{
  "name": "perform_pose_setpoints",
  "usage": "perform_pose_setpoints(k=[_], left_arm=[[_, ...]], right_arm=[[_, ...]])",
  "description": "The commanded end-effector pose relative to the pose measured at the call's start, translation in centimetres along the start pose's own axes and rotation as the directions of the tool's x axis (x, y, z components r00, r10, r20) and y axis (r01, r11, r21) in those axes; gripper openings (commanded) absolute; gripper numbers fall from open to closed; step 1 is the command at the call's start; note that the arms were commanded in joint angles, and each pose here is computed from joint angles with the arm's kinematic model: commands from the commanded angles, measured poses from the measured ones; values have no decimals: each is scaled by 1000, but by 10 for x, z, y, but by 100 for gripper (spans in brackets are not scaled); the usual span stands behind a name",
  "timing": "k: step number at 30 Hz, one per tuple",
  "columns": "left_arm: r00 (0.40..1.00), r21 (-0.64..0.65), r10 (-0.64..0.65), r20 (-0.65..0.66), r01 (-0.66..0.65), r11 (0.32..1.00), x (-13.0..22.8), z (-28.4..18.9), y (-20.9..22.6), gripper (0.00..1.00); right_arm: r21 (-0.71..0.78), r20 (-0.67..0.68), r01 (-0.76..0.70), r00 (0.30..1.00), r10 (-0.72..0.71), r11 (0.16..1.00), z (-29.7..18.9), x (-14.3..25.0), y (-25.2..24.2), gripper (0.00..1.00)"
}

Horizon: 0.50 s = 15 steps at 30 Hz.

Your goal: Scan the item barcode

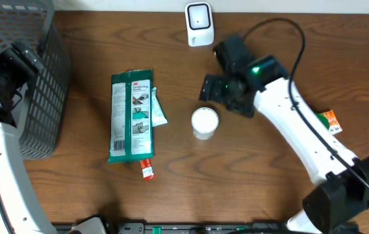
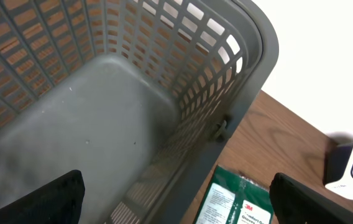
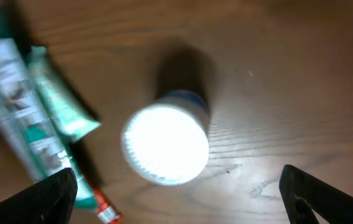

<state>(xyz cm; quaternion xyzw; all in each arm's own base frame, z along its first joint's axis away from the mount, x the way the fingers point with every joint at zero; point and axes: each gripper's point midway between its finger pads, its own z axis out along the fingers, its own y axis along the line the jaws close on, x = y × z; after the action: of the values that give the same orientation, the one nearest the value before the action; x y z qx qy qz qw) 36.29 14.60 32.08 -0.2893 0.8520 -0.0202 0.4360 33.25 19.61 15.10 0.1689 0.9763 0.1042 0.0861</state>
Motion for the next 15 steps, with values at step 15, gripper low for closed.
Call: perform_pose_setpoints(k=[15], left_arm=[[1000,-4,-6,11,6,1000,-3,-3,1,93]], right_arm=[[17,96,-15,995,13,1000,83,41,4,96]])
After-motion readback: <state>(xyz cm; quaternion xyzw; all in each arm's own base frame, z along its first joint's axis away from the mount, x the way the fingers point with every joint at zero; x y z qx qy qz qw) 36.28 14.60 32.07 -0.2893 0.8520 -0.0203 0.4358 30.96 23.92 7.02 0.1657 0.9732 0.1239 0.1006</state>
